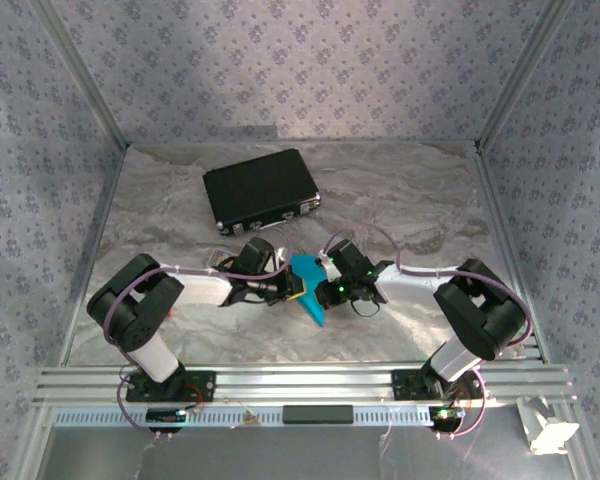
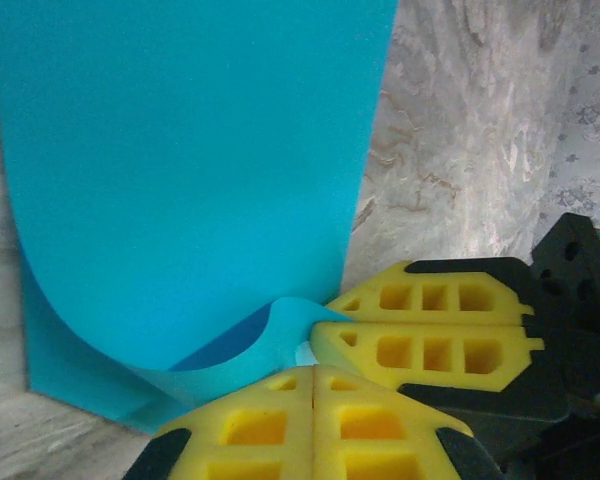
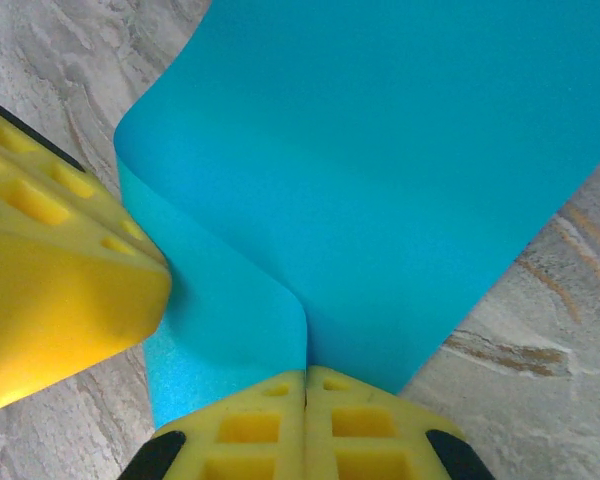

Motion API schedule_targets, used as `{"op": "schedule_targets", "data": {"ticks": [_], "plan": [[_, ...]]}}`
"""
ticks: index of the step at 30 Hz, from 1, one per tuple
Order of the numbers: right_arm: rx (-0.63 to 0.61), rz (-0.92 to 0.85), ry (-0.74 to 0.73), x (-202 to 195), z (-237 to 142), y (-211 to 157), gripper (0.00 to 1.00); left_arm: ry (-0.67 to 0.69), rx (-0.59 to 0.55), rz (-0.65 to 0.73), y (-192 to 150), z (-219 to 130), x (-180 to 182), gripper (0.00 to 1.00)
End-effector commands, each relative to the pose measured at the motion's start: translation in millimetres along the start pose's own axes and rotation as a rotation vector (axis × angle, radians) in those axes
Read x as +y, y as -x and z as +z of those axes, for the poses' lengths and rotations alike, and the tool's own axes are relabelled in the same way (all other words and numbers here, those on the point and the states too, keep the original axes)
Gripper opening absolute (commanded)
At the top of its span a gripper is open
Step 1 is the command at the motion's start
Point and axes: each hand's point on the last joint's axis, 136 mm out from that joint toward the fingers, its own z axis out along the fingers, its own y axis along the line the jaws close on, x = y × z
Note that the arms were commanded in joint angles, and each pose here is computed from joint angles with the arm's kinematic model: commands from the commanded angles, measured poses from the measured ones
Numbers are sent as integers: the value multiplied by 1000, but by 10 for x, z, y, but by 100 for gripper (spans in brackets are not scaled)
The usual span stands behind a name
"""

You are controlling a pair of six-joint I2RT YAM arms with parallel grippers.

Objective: Fold a paper plane with a square sheet of paper (pick it up from the middle)
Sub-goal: Third fold the triangle at the center of the table.

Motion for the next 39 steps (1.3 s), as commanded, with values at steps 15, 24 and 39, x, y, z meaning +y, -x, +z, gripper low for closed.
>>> {"op": "schedule_targets", "data": {"ticks": [15, 24, 39], "plan": [[60, 24, -27, -86, 38, -140, 0, 153, 32, 16, -131, 103, 475, 0], [-14, 44, 9, 90, -231, 114, 18, 165, 24, 33, -124, 75, 427, 0], [59, 91, 234, 709, -158, -59, 8, 165, 7, 41, -96, 61, 365, 0]]}}
